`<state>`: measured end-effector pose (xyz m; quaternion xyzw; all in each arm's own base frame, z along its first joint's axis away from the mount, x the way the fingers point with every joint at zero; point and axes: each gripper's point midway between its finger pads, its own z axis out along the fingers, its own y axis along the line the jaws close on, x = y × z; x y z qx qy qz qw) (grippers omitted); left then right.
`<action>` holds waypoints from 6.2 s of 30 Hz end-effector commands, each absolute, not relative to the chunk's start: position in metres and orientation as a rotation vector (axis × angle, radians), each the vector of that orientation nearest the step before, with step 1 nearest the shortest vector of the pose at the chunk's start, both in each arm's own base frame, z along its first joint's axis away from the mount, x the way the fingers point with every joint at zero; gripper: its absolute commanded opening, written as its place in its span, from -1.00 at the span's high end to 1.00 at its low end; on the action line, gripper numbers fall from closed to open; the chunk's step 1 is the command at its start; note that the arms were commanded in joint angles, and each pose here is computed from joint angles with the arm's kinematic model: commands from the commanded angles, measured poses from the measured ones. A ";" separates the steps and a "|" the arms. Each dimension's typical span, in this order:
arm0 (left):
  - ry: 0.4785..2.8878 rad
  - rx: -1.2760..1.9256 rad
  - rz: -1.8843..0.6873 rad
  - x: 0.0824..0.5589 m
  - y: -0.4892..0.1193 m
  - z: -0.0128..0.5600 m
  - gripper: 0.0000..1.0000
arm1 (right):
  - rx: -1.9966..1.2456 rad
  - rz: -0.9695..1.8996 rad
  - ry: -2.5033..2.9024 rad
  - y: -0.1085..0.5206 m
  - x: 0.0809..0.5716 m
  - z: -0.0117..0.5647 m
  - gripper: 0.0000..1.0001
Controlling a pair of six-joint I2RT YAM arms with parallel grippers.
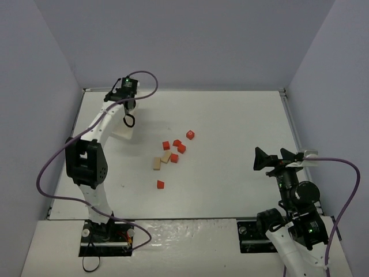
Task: Build the wood block tower
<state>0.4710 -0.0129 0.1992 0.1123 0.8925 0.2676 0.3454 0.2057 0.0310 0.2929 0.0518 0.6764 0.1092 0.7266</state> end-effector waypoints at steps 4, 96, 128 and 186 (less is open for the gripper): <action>2.375 0.065 0.342 0.517 0.037 0.185 1.00 | 0.070 0.286 1.469 0.044 0.214 0.312 -0.92; 2.110 -0.012 0.049 0.262 -0.022 0.230 -0.90 | -1.023 0.304 2.265 0.293 0.459 0.062 0.01; 2.130 0.024 -0.001 0.262 -0.032 0.224 -0.90 | -0.168 0.012 2.432 0.108 0.409 0.107 1.00; 2.171 0.054 -0.002 0.266 -0.035 0.214 -0.90 | -0.182 0.049 2.278 0.119 0.414 0.118 -0.27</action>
